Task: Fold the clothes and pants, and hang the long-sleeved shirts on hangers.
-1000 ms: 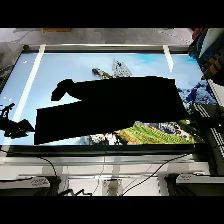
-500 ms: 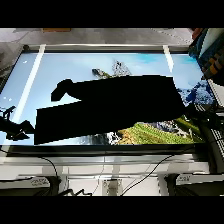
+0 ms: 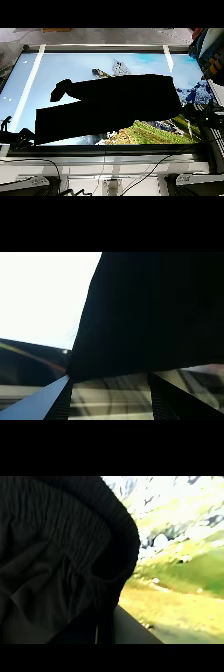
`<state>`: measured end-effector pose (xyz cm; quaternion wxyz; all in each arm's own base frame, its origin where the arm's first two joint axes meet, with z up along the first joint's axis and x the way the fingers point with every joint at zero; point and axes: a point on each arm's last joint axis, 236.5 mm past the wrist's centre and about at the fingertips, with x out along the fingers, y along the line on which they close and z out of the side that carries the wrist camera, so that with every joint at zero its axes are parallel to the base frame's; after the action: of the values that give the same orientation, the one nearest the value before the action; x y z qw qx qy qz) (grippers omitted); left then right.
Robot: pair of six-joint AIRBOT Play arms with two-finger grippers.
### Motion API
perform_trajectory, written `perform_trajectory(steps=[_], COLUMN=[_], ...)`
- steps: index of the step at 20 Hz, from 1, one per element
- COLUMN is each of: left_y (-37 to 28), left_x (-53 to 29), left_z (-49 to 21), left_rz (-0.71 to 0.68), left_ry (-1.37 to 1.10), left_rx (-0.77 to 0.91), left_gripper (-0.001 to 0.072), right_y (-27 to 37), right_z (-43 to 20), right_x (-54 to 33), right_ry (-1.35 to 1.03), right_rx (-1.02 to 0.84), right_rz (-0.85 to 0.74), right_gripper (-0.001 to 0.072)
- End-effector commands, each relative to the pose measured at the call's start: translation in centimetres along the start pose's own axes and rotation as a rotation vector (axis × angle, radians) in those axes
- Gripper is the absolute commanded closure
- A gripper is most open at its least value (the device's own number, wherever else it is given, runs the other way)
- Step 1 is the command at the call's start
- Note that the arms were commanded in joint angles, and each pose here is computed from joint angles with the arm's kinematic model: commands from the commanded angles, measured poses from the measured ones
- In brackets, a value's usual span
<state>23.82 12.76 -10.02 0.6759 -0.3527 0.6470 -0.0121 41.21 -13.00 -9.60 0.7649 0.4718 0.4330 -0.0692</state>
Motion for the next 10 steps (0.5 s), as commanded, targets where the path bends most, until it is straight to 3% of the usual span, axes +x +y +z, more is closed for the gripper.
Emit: perform_trajectory(steps=[1, 2, 3, 5, 6, 7, 10], left_y=[0.5, 0.7, 0.8, 0.7, 0.5, 0.1, -1.2], left_x=[1.5, 2.1, 2.5, 3.0, 3.1, 3.3, 1.9], left_z=[0.4, 0.5, 0.9, 1.5, 1.8, 2.0, 4.3], left_rz=[-0.031, -0.023, -0.011, 0.016, 0.023, 0.028, 0.025], left_ry=[-0.095, -0.11, -0.128, -0.147, -0.15, -0.151, -0.202], left_rx=[-0.034, -0.039, -0.04, -0.018, -0.004, 0.039, 0.118], left_gripper=[0.0168, 0.019, 0.028, 0.0388, 0.0506, 0.07, 0.0694], right_y=[1.0, 1.1, 1.3, 1.6, 1.8, 2.1, 3.2], right_z=[-1.6, -1.9, -2.3, -3.0, -3.3, -3.7, -4.1], right_x=[-0.1, -0.1, -0.1, -0.2, -0.3, -0.5, -2.0], right_ry=[0.068, 0.082, 0.097, 0.126, 0.142, 0.158, 0.166], right_rx=[0.015, 0.014, 0.014, 0.013, 0.013, 0.009, -0.089], right_rz=[0.038, 0.044, 0.051, 0.065, 0.074, 0.081, 0.091], right_gripper=[0.0691, 0.0691, 0.0691, 0.0691, 0.0691, 0.0691, 0.0693])
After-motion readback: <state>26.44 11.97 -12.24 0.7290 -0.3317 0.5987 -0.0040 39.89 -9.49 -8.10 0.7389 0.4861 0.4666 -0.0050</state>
